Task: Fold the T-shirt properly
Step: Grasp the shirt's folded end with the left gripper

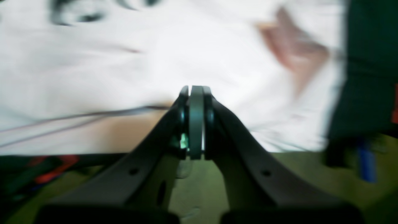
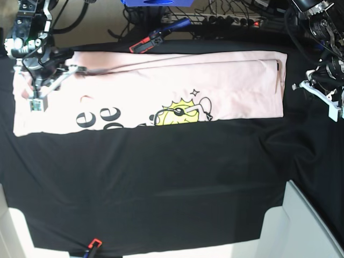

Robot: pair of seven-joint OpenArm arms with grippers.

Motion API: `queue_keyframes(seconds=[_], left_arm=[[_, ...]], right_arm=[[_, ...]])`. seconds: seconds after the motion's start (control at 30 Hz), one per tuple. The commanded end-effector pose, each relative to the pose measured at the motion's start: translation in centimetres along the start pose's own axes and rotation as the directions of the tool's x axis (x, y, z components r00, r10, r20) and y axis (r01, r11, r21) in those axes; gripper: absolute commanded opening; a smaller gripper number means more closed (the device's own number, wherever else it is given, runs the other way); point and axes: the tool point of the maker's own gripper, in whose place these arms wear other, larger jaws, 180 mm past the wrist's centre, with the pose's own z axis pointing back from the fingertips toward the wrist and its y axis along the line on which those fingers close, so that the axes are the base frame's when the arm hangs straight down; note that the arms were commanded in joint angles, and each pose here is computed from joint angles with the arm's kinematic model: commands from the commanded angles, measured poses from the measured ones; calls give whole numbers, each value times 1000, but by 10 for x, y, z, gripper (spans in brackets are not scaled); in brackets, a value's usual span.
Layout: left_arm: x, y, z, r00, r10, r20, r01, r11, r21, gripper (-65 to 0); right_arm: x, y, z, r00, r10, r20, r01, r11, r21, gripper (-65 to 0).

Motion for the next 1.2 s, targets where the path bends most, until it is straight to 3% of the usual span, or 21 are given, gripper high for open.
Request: queue_keyframes(seconds=[0.0,0.17,0.3,0.4,0.5,0.6,0.83,1.03,1.17], left_arm=[[19,3,6,997,-20,70,19,1000,6,-650],[12,-4,-4,991,-121,60,121,993,9,-647],[-2,-7,-15,991,-129,27,129,992,-13,-625],[-3,-9,-16,994,-103,32,104,994,-27,-553],[6,-28,-12,995,-36,89,50,988,-149,-472],[11,-20,-2,989,63,133,-31,973,-227,-403],[-3,3,-8,989,117,87,-95,970,-225,-186],[-36,3,-20,995,100,24,-89,950,-298,-170],[-59,13,-30,987,158,-42,-163,944,-286,-175]], right_arm=[[11,-2,3,999,1,41,-1,1000,-3,-650],[23,-3,3,996,1,88,-1,1000,-5,-650],[23,-4,2,996,1,89,0,1000,-6,-650],[12,-6,-5,999,0,54,1,1000,-7,-650],[6,-12,-9,999,18,30,-18,1000,-14,-650],[6,-19,-9,999,31,26,-30,999,-28,-650],[5,-20,-9,999,33,23,-32,999,-31,-650],[4,-20,-9,999,33,21,-33,999,-30,-650],[2,-20,-9,999,34,15,-34,999,-29,-650]])
